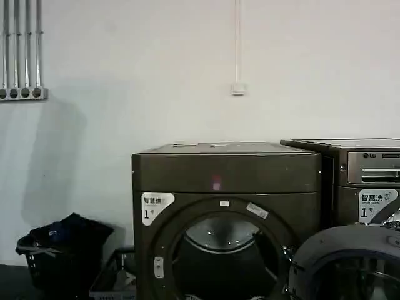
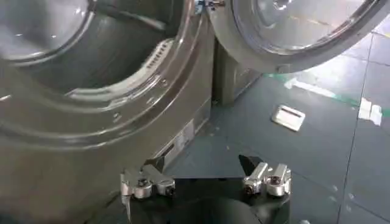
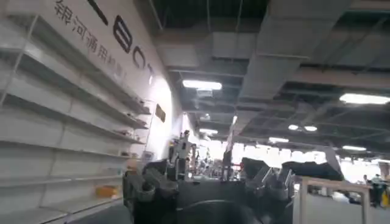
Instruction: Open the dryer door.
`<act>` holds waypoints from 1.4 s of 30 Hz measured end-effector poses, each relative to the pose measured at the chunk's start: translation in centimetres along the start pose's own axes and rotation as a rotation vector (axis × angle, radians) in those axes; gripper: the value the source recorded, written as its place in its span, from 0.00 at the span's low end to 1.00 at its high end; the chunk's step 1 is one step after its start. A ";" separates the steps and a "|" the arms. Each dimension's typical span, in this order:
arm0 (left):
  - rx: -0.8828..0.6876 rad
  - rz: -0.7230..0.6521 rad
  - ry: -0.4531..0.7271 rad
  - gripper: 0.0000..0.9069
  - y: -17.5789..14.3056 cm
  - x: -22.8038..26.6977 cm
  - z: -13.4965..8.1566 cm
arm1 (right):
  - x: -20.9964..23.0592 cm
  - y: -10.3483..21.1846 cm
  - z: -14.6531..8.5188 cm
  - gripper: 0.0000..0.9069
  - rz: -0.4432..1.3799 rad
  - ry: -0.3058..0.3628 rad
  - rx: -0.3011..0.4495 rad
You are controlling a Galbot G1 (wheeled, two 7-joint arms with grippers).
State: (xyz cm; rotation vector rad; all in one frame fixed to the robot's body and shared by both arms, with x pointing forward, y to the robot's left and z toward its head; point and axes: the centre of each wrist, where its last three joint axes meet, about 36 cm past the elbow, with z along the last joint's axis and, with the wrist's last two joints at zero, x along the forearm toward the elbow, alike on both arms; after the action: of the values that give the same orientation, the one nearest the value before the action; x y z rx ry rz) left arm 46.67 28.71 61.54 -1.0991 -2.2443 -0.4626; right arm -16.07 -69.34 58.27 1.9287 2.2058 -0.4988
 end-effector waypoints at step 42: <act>0.328 -0.268 0.303 1.00 7.2 12.4 7.9 | -0.9 5.6 4.0 1.00 -0.090 0.039 -0.025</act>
State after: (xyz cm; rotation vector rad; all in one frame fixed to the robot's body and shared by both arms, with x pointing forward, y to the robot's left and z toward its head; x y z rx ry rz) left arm 43.68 44.60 63.82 -0.5261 -2.1059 -0.3258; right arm -10.81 -70.98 54.11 1.8484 2.3203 -0.4479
